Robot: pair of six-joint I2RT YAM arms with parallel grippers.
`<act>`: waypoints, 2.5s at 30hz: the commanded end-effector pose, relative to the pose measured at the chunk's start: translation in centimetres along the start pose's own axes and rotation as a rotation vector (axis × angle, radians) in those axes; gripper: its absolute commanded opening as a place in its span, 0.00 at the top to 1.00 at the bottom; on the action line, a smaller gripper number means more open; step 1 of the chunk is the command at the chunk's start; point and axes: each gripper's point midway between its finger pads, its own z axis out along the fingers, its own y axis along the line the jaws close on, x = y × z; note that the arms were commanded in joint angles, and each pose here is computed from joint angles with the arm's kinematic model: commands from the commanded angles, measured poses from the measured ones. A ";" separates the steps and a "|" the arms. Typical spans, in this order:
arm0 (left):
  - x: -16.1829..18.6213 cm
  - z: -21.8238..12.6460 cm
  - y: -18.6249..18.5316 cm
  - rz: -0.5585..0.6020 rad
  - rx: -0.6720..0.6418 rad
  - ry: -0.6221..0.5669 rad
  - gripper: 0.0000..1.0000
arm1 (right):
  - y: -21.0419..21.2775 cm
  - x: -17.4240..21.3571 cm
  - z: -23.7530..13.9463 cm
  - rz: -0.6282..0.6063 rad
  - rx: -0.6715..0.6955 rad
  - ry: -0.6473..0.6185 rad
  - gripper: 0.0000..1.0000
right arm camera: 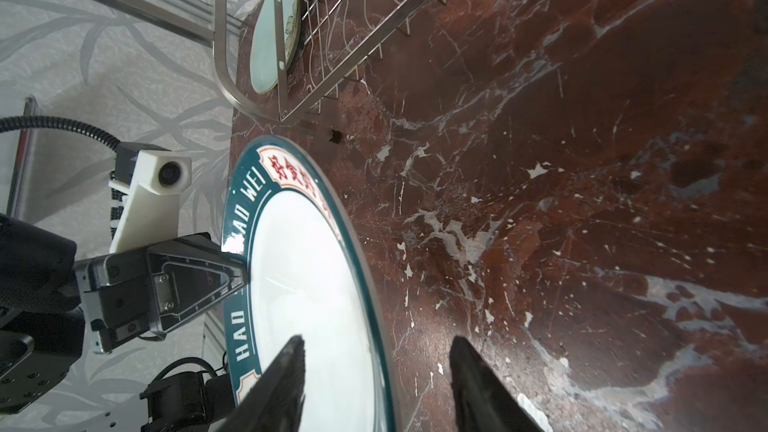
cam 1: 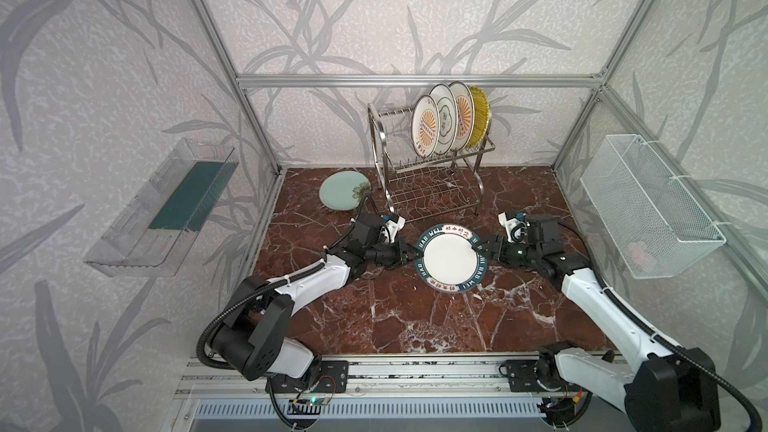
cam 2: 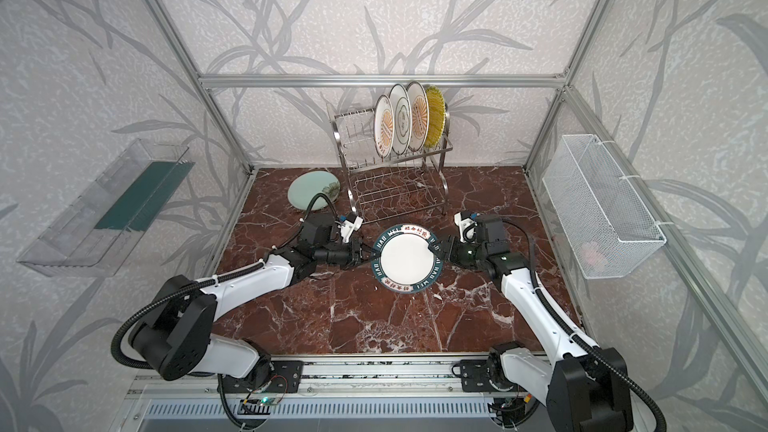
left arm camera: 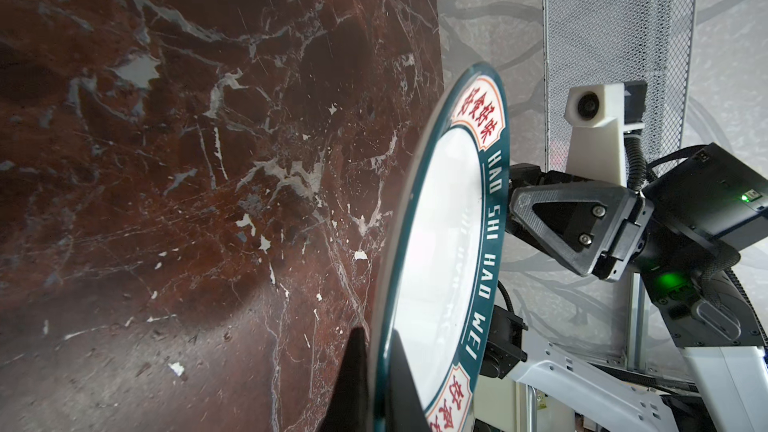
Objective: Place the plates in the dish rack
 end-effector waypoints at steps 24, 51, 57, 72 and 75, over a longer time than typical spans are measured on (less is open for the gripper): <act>-1.8 -0.8 -2.7 0.062 0.076 -0.056 1.00 | 3.5 0.8 2.3 -0.006 -0.141 0.049 0.72; -2.1 -1.2 -2.0 0.079 0.002 -0.065 0.97 | 3.7 0.6 1.3 -0.027 -0.115 0.020 1.00; -2.0 -1.4 -1.8 0.078 -0.005 -0.070 0.76 | 3.9 0.4 0.8 -0.047 -0.105 0.002 1.00; -1.9 -2.5 -1.5 0.092 -0.068 -0.085 0.42 | 4.2 -0.7 -1.3 -0.110 -0.047 -0.075 1.00; -2.0 -3.1 -1.2 0.107 -0.110 -0.097 0.39 | 4.8 -1.3 -2.3 -0.137 -0.037 -0.112 1.00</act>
